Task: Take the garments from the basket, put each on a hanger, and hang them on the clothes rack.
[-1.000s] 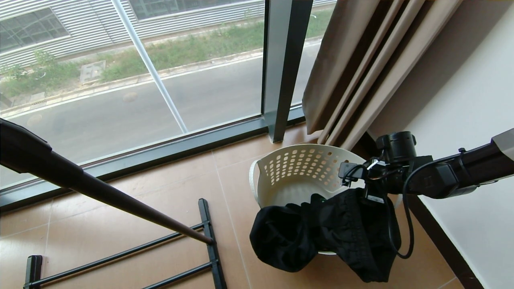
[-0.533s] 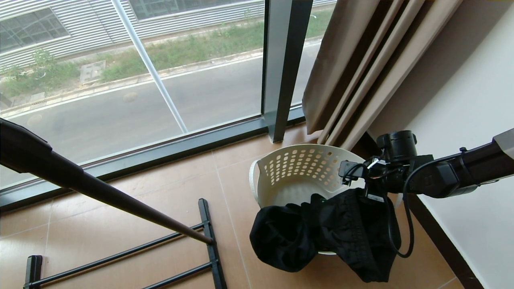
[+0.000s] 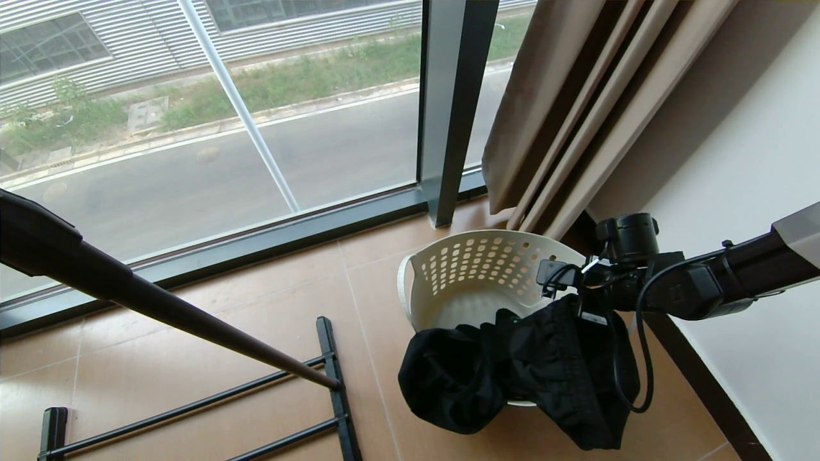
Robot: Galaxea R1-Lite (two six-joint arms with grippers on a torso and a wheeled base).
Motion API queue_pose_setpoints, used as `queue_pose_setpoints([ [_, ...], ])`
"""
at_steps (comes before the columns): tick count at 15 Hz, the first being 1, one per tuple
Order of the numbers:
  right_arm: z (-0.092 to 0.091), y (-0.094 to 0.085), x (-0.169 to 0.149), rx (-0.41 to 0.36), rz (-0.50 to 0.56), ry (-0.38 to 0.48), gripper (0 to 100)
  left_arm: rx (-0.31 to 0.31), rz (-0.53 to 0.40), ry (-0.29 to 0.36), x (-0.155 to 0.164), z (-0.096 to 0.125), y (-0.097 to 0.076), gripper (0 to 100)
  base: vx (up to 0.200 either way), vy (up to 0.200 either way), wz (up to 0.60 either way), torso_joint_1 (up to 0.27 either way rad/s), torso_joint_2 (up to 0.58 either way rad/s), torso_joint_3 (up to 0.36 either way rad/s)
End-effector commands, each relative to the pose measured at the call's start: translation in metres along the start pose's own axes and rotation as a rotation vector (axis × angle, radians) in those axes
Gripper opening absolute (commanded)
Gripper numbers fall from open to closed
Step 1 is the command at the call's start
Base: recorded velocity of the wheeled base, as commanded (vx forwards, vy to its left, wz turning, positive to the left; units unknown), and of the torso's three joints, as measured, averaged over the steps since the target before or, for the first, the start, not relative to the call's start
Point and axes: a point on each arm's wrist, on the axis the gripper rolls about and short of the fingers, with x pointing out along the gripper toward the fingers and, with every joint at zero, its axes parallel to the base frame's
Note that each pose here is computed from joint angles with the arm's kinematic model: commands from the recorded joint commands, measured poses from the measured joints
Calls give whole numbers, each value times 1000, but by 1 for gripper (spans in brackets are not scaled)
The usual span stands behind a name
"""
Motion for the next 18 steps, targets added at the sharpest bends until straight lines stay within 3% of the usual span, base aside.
queue_pose_setpoints([
  [1,1,2,0,-2,5,-2,0,0,0,0,0,0,0,100,0,0,0,0,0,0],
  [3,1,3,-5,-3,7,-2,0,0,0,0,0,0,0,100,0,0,0,0,0,0],
  [8,-6,5,-83,54,-36,-53,0,-3,1,0,0,0,0,100,0,0,0,0,0,0],
  [10,-4,16,-130,130,-42,-116,0,1,1,2,0,0,0,100,0,0,0,0,0,0],
  [13,-18,31,-199,147,-74,-214,0,1,1,0,0,0,0,100,0,0,0,0,0,0],
  [17,-41,58,-250,333,-105,-321,0,1,0,3,0,0,0,100,0,0,0,1,2,14],
  [18,-42,59,-250,335,-104,-322,0,1,0,3,0,0,0,100,0,0,0,-2,-2,124],
])
